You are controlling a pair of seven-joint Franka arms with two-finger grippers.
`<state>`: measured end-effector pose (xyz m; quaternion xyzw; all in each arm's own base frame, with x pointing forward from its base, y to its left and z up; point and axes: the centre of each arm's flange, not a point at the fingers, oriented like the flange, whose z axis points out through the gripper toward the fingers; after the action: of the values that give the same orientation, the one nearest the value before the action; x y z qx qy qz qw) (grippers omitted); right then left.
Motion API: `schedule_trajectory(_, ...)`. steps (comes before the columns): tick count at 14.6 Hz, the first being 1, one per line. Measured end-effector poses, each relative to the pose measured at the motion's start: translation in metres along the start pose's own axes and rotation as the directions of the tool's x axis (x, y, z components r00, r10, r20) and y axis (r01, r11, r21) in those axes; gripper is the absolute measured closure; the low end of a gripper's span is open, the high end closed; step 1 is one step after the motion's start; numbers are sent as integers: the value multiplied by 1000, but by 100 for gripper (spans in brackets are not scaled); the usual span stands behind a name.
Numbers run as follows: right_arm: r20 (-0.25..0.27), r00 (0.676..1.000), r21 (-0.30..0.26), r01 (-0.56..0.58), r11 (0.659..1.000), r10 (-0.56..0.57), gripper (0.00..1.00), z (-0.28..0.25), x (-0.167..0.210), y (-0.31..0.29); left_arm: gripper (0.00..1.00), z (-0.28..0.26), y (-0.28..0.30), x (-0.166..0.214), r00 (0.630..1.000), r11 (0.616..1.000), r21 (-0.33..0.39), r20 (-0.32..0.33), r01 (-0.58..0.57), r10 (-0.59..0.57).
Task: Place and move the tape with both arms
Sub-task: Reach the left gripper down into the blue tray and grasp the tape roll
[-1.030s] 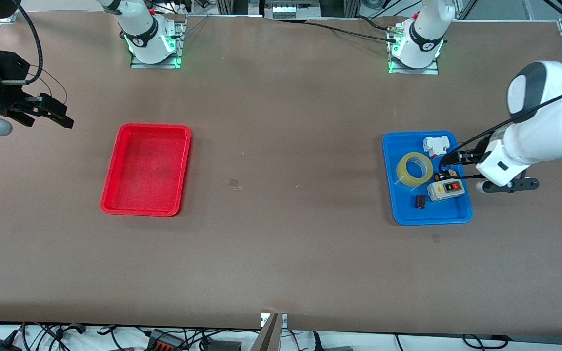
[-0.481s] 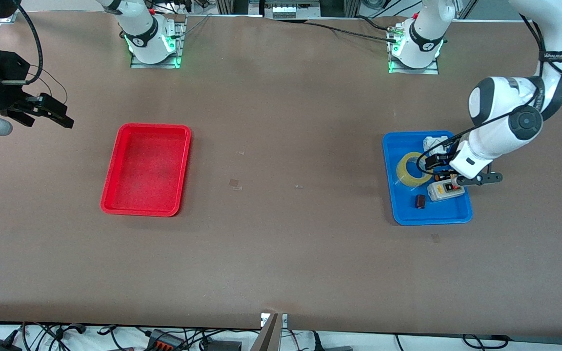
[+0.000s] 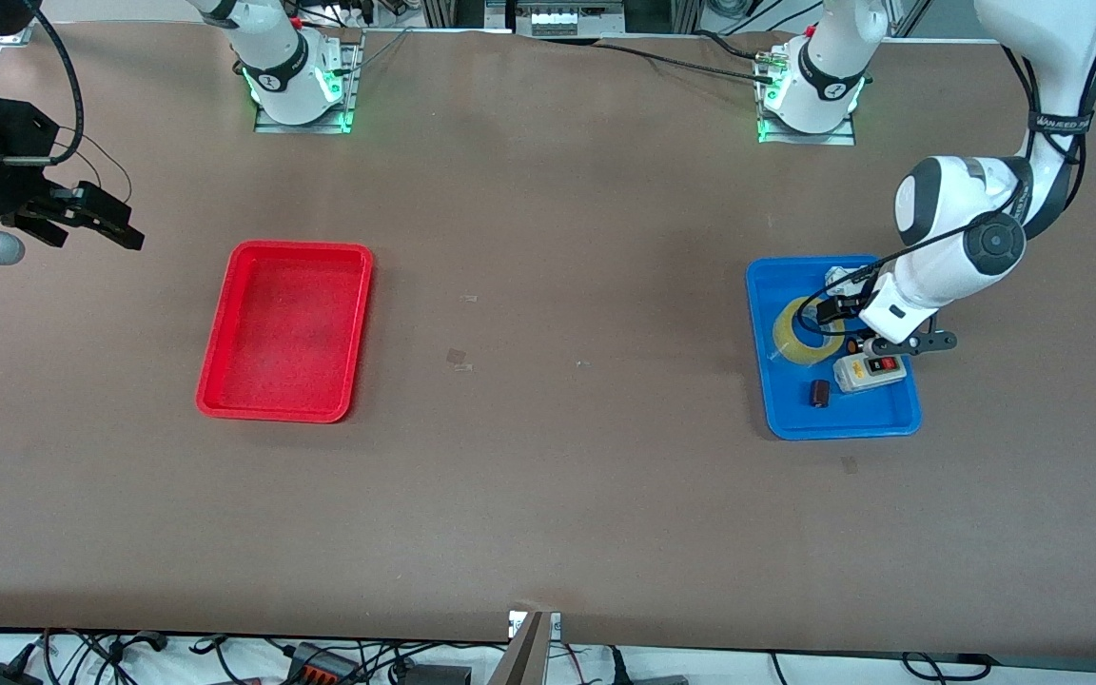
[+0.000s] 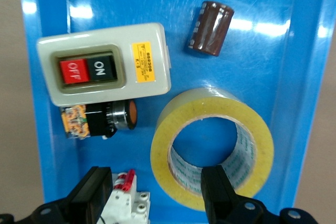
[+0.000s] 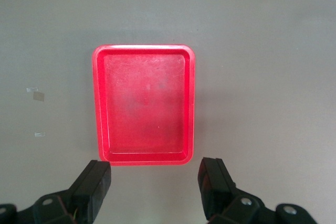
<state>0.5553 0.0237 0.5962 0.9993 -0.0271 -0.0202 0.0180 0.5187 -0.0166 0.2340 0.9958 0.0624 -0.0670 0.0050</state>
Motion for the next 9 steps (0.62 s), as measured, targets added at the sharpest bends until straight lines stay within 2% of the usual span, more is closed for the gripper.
schedule_trajectory(9, 2, 1000, 0, 0, 1000, 0, 2, 1, 0, 0, 0, 43, 1, 3, 999, 1000, -2, 24, 23, -23)
